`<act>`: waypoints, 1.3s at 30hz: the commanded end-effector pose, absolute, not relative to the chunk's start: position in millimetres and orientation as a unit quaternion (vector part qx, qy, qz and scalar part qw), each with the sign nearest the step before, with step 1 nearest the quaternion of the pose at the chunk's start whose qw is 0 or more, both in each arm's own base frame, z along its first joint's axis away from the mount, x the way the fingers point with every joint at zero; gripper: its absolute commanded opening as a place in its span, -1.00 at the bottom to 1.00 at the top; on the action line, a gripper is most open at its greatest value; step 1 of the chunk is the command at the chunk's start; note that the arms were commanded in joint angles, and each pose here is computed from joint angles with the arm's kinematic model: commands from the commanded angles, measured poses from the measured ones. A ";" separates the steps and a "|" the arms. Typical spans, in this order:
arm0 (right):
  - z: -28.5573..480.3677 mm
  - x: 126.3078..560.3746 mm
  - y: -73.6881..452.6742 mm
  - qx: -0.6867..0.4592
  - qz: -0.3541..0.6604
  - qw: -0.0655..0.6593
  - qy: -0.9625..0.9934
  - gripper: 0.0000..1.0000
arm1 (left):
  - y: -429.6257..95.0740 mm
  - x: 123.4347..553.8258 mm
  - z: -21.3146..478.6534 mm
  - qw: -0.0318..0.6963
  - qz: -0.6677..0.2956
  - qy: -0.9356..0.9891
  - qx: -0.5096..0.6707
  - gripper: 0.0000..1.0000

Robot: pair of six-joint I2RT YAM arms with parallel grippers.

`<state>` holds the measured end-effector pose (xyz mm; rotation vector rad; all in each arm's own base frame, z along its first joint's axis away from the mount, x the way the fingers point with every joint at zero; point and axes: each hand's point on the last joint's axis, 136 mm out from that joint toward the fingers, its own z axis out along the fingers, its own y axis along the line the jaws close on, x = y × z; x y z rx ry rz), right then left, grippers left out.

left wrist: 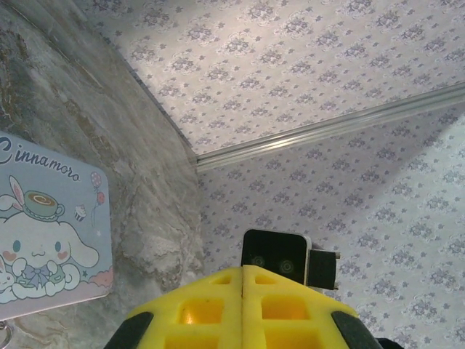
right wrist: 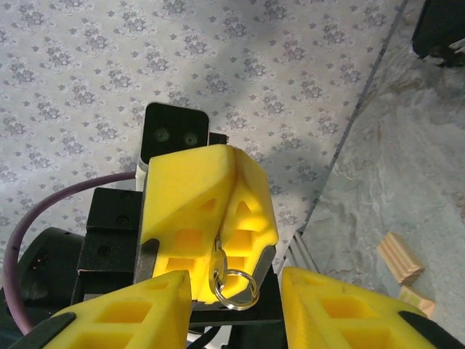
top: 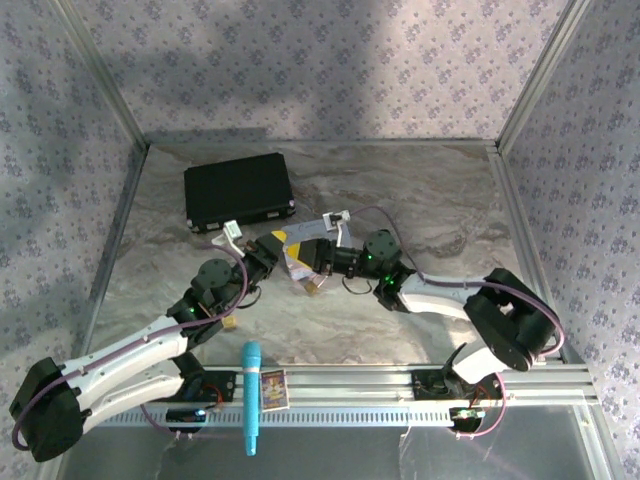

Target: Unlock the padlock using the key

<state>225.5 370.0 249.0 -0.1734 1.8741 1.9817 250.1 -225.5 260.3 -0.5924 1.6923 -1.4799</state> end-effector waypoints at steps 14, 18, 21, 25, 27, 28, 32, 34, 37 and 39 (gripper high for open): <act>271.1 224.7 381.0 -0.074 0.743 0.202 0.634 -0.53 | -225.4 251.2 270.0 0.408 -0.594 0.653 -0.234 -1.00; 267.2 226.1 377.9 -0.068 0.740 0.204 0.637 -0.71 | -224.3 251.6 266.9 0.409 -0.589 0.656 -0.237 -1.00; 266.0 227.9 374.5 -0.063 0.739 0.208 0.637 -0.86 | -222.9 252.3 262.5 0.409 -0.583 0.659 -0.241 -1.00; 263.6 231.9 366.7 -0.053 0.736 0.214 0.640 -1.00 | -222.3 252.4 256.6 0.404 -0.578 0.665 -0.247 -1.00; 261.9 235.0 360.1 -0.047 0.733 0.218 0.643 -1.00 | -220.9 252.6 252.4 0.403 -0.573 0.669 -0.250 -1.00; 262.3 235.4 357.5 -0.046 0.732 0.219 0.643 -1.00 | -219.9 252.5 250.7 0.403 -0.571 0.670 -0.252 -1.00; 257.8 237.0 351.3 -0.043 0.723 0.221 0.653 -1.00 | -218.3 252.5 241.5 0.399 -0.561 0.679 -0.257 -0.83; 255.4 237.4 351.0 -0.044 0.721 0.218 0.656 -1.00 | -218.6 252.9 238.9 0.396 -0.558 0.682 -0.259 -0.59; 249.1 237.8 349.4 -0.039 0.716 0.211 0.665 -1.00 | -217.7 252.8 237.3 0.396 -0.556 0.683 -0.260 -0.12; 242.7 238.6 345.6 -0.034 0.710 0.209 0.672 -1.00 | -214.6 253.3 237.0 0.399 -0.546 0.689 -0.259 0.14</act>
